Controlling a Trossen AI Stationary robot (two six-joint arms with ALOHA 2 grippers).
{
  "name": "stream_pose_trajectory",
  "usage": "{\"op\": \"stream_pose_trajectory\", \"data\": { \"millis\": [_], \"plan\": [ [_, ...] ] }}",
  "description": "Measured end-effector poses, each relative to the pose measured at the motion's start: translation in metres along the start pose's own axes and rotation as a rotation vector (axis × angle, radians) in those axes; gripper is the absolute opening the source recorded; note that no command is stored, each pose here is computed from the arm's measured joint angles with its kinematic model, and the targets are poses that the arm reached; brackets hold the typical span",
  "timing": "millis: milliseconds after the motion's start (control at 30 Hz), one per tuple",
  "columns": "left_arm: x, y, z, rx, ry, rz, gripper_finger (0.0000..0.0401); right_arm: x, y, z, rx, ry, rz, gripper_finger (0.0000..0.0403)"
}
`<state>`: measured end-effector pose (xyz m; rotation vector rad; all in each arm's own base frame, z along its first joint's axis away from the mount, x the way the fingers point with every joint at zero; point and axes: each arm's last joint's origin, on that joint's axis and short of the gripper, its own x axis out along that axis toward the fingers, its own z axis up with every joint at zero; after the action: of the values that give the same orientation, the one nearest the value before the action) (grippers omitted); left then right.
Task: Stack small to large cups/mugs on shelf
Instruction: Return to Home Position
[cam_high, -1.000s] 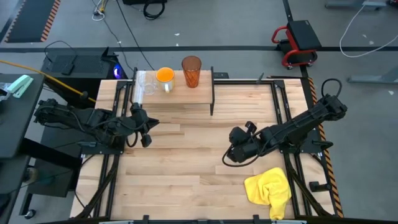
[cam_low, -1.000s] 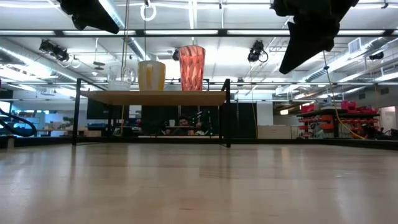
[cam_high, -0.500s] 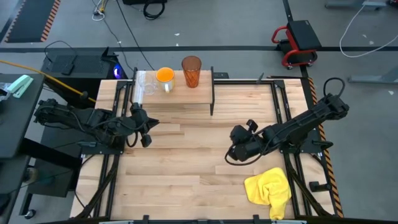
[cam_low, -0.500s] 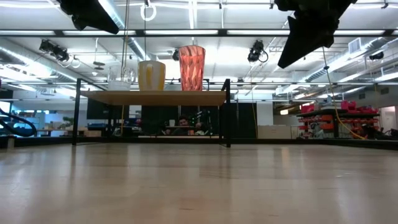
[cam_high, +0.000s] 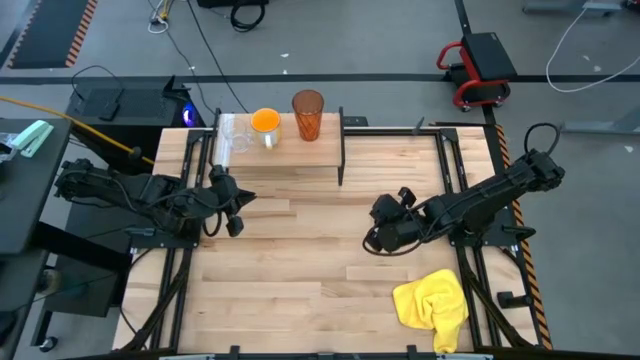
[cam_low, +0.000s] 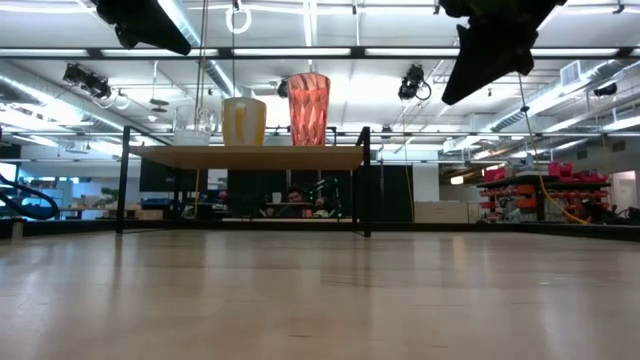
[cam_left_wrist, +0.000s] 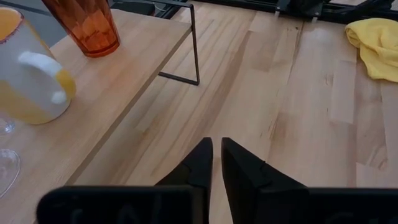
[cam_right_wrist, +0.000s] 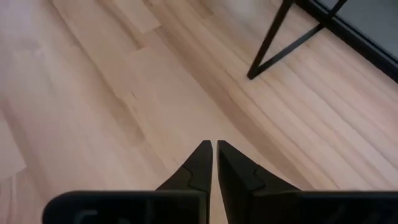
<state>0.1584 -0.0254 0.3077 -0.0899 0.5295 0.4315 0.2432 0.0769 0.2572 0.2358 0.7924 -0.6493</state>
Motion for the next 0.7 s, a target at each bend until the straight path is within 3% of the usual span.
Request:
{"op": "stream_pose_trajectory", "data": {
  "millis": [267, 567, 700],
  "plan": [
    [0.0, 0.0, 0.0, -0.002, -0.002, 0.0, 0.0043, 0.026, -0.009, 0.001, 0.026, 0.138, 0.001, 0.0032],
    [0.0, 0.0, 0.0, 0.0, 0.0, 0.0, 0.0043, 0.012, -0.022, 0.045, -0.032, 0.022, 0.016, 0.0032],
    [0.0, 0.0, 0.0, 0.002, 0.001, 0.001, 0.0046, -0.003, -0.027, 0.05, -0.075, -0.022, 0.044, 0.0032]
  ]
}}
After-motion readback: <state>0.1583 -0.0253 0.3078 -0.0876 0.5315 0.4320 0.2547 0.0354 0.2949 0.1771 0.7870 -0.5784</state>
